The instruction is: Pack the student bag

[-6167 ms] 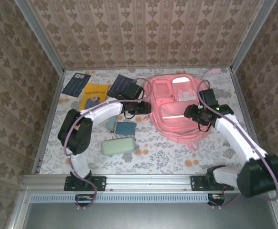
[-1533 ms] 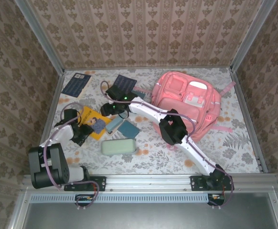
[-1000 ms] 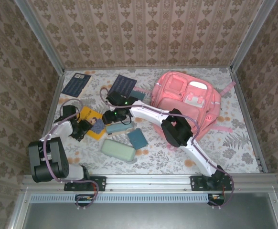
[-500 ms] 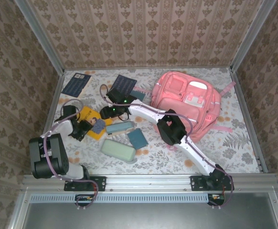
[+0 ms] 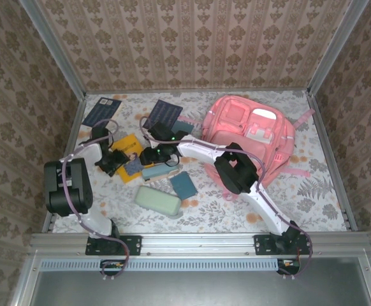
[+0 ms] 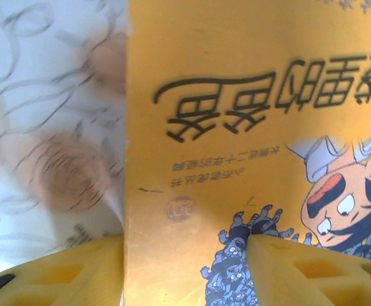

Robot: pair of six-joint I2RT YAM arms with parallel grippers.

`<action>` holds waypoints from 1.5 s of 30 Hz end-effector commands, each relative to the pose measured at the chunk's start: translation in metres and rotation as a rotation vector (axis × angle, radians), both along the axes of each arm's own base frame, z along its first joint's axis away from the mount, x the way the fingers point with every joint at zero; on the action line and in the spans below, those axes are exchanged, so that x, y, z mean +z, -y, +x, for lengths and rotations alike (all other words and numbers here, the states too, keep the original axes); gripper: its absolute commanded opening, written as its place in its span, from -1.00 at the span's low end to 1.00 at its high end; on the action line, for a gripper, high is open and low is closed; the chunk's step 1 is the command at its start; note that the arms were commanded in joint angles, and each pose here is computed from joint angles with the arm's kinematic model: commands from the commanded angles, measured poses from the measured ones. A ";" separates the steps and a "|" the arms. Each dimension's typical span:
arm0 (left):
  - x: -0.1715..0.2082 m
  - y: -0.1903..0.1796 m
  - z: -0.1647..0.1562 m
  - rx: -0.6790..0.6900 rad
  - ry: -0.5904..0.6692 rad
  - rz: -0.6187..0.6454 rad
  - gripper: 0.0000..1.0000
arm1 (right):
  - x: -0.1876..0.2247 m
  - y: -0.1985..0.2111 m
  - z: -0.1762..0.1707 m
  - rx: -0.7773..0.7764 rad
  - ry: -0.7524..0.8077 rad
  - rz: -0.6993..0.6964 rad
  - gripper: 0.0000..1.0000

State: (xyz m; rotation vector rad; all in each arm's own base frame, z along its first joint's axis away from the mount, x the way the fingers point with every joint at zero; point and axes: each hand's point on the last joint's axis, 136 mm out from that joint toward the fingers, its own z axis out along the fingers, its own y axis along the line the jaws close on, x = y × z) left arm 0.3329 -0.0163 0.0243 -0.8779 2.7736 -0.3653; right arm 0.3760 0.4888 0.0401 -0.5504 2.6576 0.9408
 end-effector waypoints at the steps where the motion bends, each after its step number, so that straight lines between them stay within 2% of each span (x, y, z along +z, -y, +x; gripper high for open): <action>1: 0.010 0.018 0.028 -0.100 0.085 -0.037 0.13 | 0.028 -0.001 -0.007 -0.007 0.021 0.010 0.07; 6: 0.021 0.013 0.012 -0.089 0.092 -0.007 0.15 | 0.023 0.014 0.016 -0.106 0.048 -0.017 0.09; 14: 0.019 0.001 -0.027 -0.042 0.072 0.033 0.15 | 0.015 0.013 0.042 -0.145 0.129 -0.052 0.10; 22: -0.007 0.002 -0.036 -0.036 0.014 0.024 -0.11 | -0.002 0.010 0.052 -0.160 0.142 -0.082 0.10; 24: -0.012 0.003 -0.036 -0.037 0.001 0.020 -0.34 | -0.009 0.006 0.048 -0.145 0.125 -0.090 0.10; 26: -0.015 0.003 -0.037 -0.036 -0.005 0.014 -0.45 | -0.018 0.004 0.042 -0.129 0.100 -0.105 0.10; 32: -0.018 0.008 -0.038 -0.038 0.004 -0.012 -0.45 | -0.030 0.002 0.025 -0.116 0.043 -0.130 0.09; 35: -0.020 0.012 -0.038 -0.042 0.008 -0.036 -0.46 | -0.020 -0.012 0.013 -0.079 -0.026 -0.046 0.06; 40: -0.020 0.016 -0.036 -0.054 0.017 -0.055 -0.47 | 0.034 -0.049 -0.005 0.000 -0.177 0.257 0.03; 45: -0.017 0.017 -0.035 -0.064 0.023 -0.060 -0.47 | 0.085 -0.059 -0.001 0.021 -0.195 0.456 0.00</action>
